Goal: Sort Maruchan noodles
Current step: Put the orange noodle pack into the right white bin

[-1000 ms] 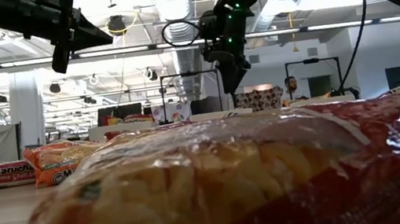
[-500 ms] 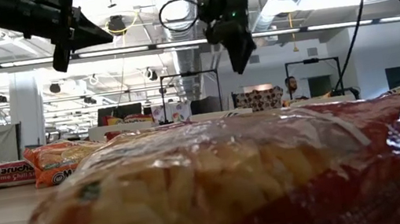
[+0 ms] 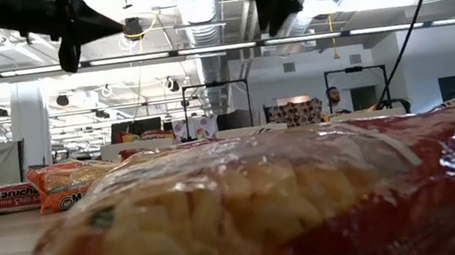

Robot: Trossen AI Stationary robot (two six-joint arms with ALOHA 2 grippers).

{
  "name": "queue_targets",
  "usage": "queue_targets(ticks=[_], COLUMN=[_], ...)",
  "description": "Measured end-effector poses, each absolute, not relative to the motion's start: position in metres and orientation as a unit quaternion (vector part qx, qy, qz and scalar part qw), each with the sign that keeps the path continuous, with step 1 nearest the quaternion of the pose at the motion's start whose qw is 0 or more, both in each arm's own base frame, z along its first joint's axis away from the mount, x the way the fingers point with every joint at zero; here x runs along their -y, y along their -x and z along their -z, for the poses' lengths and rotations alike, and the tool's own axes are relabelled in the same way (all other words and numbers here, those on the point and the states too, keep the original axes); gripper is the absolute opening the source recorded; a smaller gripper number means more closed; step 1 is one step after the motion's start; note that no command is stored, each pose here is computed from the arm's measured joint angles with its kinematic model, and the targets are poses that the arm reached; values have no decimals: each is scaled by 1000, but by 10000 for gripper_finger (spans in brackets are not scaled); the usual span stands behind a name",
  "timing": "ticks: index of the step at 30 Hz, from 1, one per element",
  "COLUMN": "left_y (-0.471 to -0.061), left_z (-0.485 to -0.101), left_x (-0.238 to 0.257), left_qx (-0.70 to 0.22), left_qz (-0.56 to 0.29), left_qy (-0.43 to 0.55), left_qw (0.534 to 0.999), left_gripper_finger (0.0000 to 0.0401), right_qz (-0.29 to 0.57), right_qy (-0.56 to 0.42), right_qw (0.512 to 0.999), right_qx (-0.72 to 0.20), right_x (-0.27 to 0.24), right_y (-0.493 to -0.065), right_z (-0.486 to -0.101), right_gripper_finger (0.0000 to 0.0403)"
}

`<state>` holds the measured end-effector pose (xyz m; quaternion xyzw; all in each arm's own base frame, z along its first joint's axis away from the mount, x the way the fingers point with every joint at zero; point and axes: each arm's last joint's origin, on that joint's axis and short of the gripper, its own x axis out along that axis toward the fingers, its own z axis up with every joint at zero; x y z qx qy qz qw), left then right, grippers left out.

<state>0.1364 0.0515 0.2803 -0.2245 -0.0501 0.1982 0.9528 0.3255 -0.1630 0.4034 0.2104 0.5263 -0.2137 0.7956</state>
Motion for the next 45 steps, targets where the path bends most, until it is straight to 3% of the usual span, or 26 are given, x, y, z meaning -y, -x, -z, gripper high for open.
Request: queue_targets(ticks=[9,18,28,35,45], left_y=[-130,-130,-129,-127,-136], left_z=[-282,-278,-264,-250,-231], left_x=[-45,-43,-39,-38,-41], left_qx=[38,9,-69,-140,-223], left_qz=[-127,-107,-64,-80,-89], left_qy=[227,233,282,291,324], left_qw=[965,966,955,943,915], left_gripper_finger=[0,0,0,9,113], right_qz=[226,278,289,323,349], right_qy=[-200,-214,-229,-261,-274], right_qw=[834,850,816,784,761], right_qx=[-462,-393,-445,-462,-473], right_x=[83,8,-60,-83,-100], right_y=[-303,-290,-297,-297,-294], right_z=[-452,-472,-428,-401,-380], right_gripper_finger=[195,195,195,195,195])
